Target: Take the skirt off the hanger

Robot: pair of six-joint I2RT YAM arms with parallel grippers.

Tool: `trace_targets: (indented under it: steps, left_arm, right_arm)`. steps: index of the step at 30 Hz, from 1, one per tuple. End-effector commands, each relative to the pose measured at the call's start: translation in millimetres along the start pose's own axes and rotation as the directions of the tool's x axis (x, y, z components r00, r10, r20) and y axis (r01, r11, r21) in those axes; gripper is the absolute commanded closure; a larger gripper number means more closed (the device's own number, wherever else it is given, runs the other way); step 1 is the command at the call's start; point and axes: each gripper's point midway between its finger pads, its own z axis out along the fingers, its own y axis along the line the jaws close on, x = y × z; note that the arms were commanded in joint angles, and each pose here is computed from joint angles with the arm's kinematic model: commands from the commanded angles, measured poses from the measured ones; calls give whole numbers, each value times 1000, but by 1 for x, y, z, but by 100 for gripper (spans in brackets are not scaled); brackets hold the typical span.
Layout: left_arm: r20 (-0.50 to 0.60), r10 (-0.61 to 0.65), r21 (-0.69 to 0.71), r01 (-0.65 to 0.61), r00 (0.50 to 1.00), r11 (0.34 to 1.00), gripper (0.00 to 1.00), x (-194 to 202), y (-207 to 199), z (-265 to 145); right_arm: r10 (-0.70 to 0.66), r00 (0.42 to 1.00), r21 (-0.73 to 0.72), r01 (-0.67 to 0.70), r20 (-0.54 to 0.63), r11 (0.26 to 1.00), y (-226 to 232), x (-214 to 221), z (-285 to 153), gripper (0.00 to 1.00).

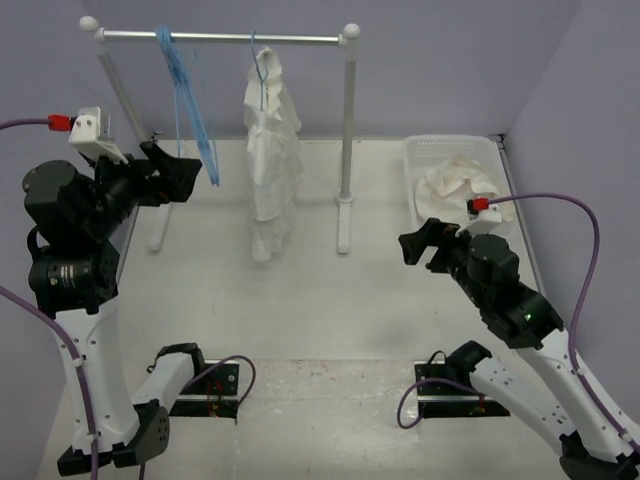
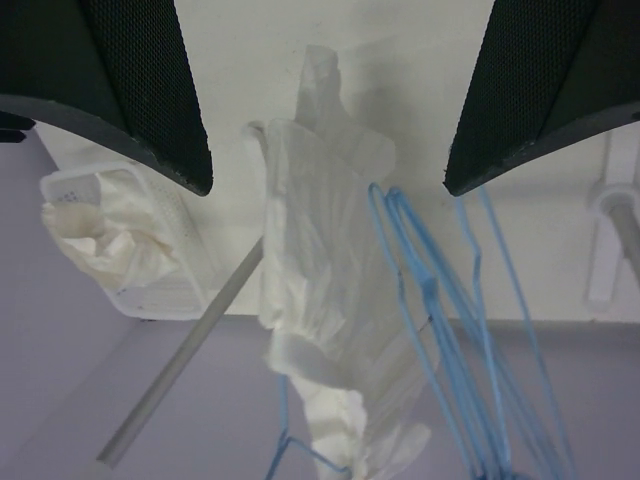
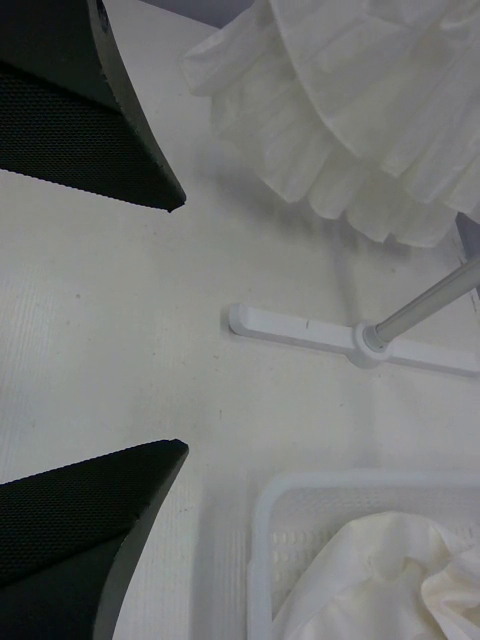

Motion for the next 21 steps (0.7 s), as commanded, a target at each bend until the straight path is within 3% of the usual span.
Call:
trace_targets:
  steps: [1,2,10,13,21]
  left_arm:
    - [90,39,270,-63,995,961,0,-41,-50,7]
    - [110,41,337,-76,993,938,0,-48,-61,8]
    - [92,-8,401,-30,996,915,0,-64,-64,78]
    - [95,57,482,-96,994,871,0,-63,-115,104]
    - [52,147,191,-154,988,969,0,-45,-64,197]
  right_arm:
    - [-7,1000,-19,7,21,1000,4,-2,7,1]
    - [-10,1000,-16,10,21,1000,3,-2,8,1]
    - [-36,999,4,36,7,999,2,0,15,1]
    - [-50,999,12,50,6,999,3,-3,18,1]
    - [-37,999,5,37,9,999,6,-7,17,1]
